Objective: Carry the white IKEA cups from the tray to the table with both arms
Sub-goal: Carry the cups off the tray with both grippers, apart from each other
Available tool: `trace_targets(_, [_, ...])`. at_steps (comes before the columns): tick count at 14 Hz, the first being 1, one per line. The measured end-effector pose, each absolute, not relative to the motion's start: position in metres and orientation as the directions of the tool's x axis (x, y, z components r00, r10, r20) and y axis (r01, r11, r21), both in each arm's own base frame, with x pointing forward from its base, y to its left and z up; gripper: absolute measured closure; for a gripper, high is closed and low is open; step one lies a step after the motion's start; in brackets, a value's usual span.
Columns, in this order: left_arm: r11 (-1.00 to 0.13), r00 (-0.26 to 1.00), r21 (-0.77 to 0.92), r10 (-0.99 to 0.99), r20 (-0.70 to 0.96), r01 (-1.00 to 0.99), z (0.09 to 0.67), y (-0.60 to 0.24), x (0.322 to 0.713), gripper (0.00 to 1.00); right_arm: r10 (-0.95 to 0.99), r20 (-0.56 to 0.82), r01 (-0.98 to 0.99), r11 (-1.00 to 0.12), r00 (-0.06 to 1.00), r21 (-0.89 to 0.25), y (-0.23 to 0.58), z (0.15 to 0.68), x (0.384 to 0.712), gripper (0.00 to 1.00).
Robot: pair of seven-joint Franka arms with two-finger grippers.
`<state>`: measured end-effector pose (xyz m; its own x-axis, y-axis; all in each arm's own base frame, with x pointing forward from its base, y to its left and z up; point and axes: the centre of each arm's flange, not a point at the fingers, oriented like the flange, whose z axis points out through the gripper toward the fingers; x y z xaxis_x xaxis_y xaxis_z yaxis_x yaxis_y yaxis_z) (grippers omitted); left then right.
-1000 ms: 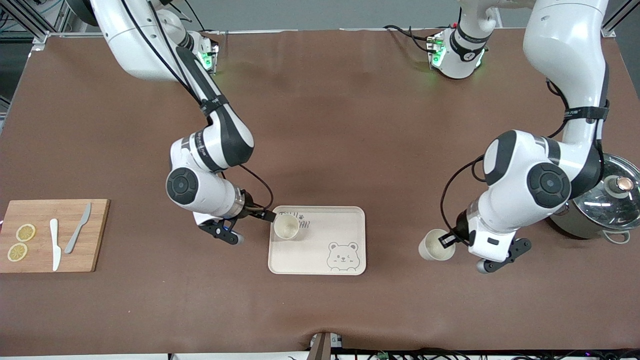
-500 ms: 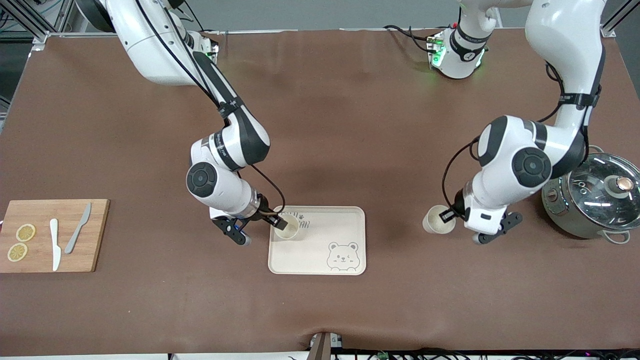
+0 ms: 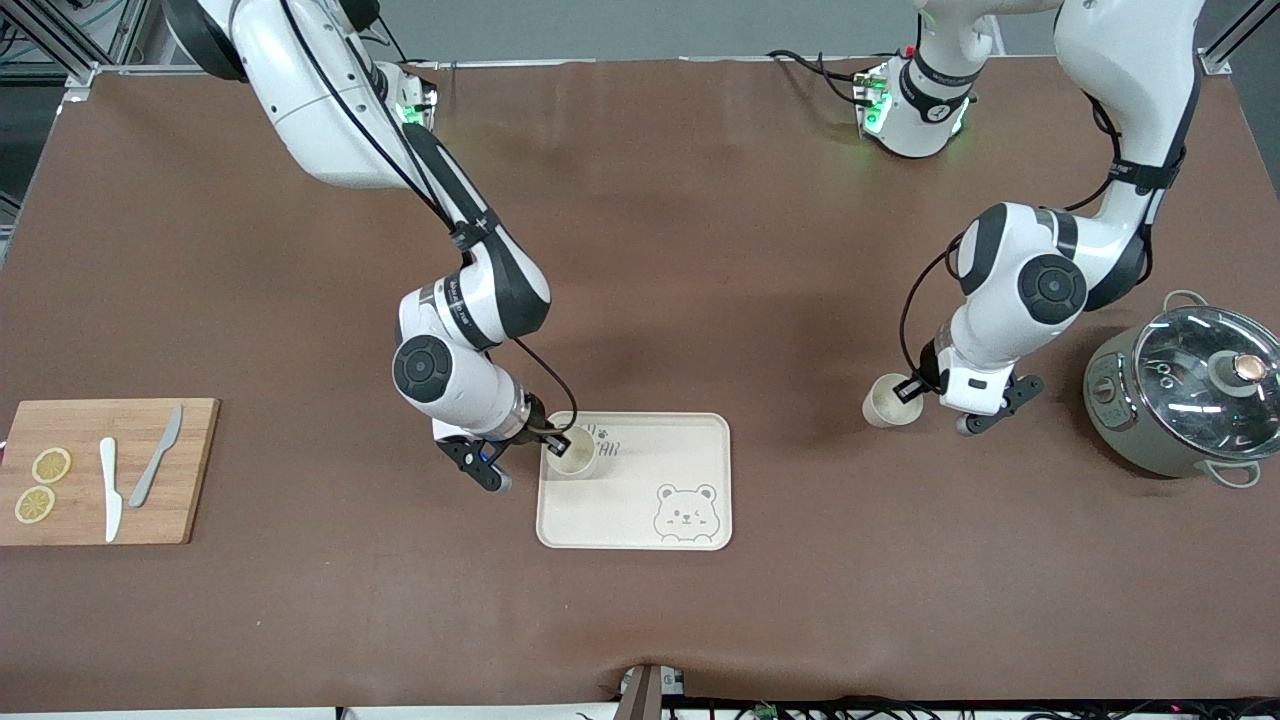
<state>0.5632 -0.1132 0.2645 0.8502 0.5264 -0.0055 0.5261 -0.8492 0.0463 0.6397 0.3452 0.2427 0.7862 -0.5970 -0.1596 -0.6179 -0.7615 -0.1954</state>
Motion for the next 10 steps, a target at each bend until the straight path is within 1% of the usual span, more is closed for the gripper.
trace_targets(2, [-0.856,0.857,0.050,0.515,-0.002,0.514,0.257,-0.098,0.560,0.97,-0.596,-0.155,-0.616,-0.761,0.788,-0.205,0.347,0.247,0.642,0.98])
trace_targets(6, [-0.875,0.876,0.046,0.483,-0.003,0.482,0.251,-0.054,0.564,0.97,-0.592,-0.144,-0.609,-0.760,0.793,-0.227,0.347,0.277,0.654,0.98])
trace_targets(8, [-0.882,0.883,0.045,0.470,-0.014,0.470,0.239,-0.038,0.563,0.97,-0.556,-0.161,-0.579,-0.792,0.815,-0.193,0.331,0.308,0.662,0.98])
trace_targets(10, [-0.884,0.886,0.047,0.464,-0.015,0.465,0.236,-0.034,0.564,0.97,-0.474,-0.181,-0.502,-0.848,0.862,-0.171,0.285,0.346,0.672,0.98])
